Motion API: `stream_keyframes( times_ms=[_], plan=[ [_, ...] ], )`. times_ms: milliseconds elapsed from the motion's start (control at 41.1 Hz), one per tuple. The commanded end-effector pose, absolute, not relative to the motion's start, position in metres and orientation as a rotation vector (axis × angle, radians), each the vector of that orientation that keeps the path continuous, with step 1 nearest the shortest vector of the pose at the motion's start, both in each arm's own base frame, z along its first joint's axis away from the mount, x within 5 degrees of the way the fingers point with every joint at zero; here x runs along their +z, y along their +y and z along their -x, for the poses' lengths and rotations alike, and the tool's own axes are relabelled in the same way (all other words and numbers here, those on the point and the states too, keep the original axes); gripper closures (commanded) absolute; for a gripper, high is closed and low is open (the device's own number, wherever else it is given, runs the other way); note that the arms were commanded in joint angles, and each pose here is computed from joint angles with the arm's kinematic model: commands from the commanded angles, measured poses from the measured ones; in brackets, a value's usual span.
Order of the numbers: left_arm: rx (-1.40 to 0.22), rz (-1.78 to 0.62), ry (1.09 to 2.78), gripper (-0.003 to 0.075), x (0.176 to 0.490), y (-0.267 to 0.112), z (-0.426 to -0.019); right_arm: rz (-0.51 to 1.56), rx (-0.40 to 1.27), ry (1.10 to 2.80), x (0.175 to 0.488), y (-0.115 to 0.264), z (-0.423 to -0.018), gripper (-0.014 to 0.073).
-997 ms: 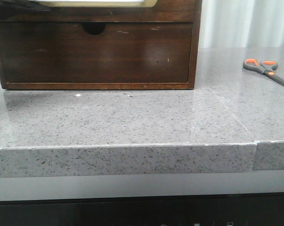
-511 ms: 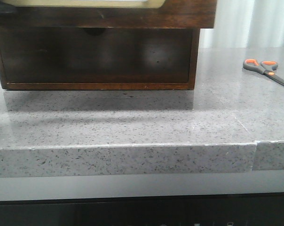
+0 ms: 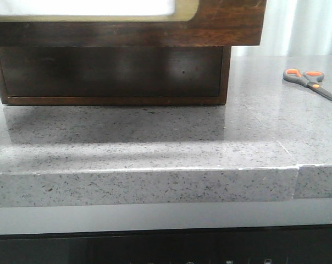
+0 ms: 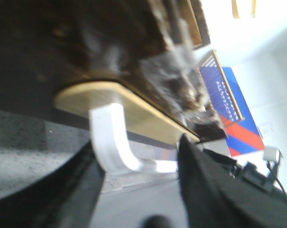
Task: Put scissors in drawer with both arms
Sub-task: 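Pull the drawer open toward the robot with the left gripper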
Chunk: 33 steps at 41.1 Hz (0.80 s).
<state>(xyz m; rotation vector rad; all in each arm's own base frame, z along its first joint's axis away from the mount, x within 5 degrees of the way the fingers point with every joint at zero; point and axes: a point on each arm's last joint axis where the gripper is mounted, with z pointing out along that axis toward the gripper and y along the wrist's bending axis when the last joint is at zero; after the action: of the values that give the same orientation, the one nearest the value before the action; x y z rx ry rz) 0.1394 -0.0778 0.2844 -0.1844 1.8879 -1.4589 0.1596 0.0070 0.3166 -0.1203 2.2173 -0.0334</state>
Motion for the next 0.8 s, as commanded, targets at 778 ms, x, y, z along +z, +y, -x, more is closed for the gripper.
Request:
stream_keyframes(
  times_ms=[778],
  plan=[
    [-0.681,-0.103,2.131,0.0156,0.299,-0.048,-0.086,0.121,-0.054,2.125,0.333,0.005,-0.163,0.0022]
  ],
)
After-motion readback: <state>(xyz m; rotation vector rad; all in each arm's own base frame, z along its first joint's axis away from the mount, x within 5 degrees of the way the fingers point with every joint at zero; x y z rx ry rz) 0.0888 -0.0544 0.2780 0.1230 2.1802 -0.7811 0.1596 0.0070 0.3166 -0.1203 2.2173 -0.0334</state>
